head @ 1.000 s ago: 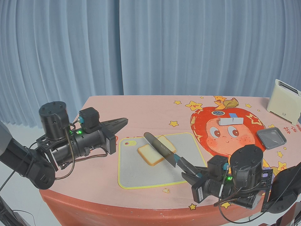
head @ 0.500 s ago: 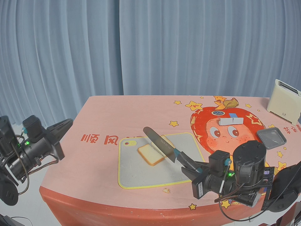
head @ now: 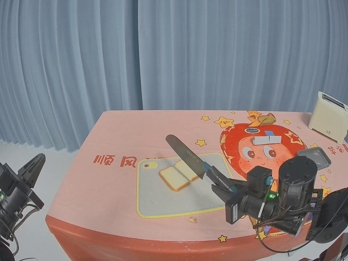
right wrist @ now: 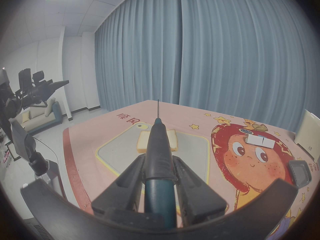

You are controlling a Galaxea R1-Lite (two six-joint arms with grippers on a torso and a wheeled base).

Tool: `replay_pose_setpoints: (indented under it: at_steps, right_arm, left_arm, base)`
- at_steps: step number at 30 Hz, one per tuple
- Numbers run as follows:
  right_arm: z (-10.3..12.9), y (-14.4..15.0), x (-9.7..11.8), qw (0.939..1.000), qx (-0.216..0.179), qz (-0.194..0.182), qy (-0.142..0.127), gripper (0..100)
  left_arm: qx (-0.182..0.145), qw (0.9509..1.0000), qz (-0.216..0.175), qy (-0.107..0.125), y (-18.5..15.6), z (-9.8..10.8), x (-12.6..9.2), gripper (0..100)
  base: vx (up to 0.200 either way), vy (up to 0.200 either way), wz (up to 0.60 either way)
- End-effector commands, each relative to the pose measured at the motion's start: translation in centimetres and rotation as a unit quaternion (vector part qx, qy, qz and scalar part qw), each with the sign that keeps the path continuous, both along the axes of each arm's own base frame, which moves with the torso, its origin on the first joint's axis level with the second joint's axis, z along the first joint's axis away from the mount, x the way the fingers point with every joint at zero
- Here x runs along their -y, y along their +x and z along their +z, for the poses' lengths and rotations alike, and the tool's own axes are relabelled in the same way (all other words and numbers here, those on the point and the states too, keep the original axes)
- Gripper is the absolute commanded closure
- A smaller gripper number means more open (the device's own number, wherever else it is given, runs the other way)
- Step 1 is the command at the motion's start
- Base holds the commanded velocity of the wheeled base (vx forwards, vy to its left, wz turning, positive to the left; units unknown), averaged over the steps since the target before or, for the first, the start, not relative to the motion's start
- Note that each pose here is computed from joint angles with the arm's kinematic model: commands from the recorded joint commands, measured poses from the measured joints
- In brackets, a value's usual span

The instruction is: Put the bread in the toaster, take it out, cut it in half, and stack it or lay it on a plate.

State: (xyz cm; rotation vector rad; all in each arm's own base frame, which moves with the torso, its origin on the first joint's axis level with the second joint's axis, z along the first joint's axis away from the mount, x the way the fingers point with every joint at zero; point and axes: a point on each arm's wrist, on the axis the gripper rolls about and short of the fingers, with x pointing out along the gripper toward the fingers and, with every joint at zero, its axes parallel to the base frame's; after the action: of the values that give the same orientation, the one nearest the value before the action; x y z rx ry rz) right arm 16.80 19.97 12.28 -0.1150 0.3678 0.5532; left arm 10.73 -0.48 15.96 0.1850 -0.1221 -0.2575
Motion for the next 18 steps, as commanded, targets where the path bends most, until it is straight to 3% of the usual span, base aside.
replay_pose_setpoints:
  at_steps: [1, 7, 12, 17, 18]
  right_arm:
    - [1.0, -0.3, 0.3, 0.9998, 0.014, 0.002, 0.013, 100]
    - [1.6, -0.5, 0.6, 0.9996, 0.023, 0.002, 0.019, 100]
    - [1.7, -0.5, 0.6, 0.9995, 0.023, 0.003, 0.019, 100]
    - [1.7, -0.5, 0.6, 0.9995, 0.025, 0.002, 0.020, 100]
    - [1.7, -0.5, 0.6, 0.9995, 0.024, 0.002, 0.019, 100]
  left_arm:
    - [0.033, 0.9991, 0.027, 0.001, -3.7, 0.1, -0.3, 100]
    - [0.066, 0.9970, 0.040, -0.001, -8.4, -1.1, -0.1, 100]
    - [0.053, 0.9977, 0.042, 0.003, -10.4, -2.9, 0.1, 100]
    - [0.029, 0.9987, 0.041, 0.010, -12.7, -6.1, 0.3, 100]
    - [0.008, 0.9991, 0.041, 0.008, -12.5, -6.4, 0.3, 100]
  base:
    - [0.000, 0.000, 0.00]
    - [0.000, 0.000, 0.00]
    - [0.000, 0.000, 0.00]
    - [0.000, 0.000, 0.00]
    - [0.000, 0.000, 0.00]
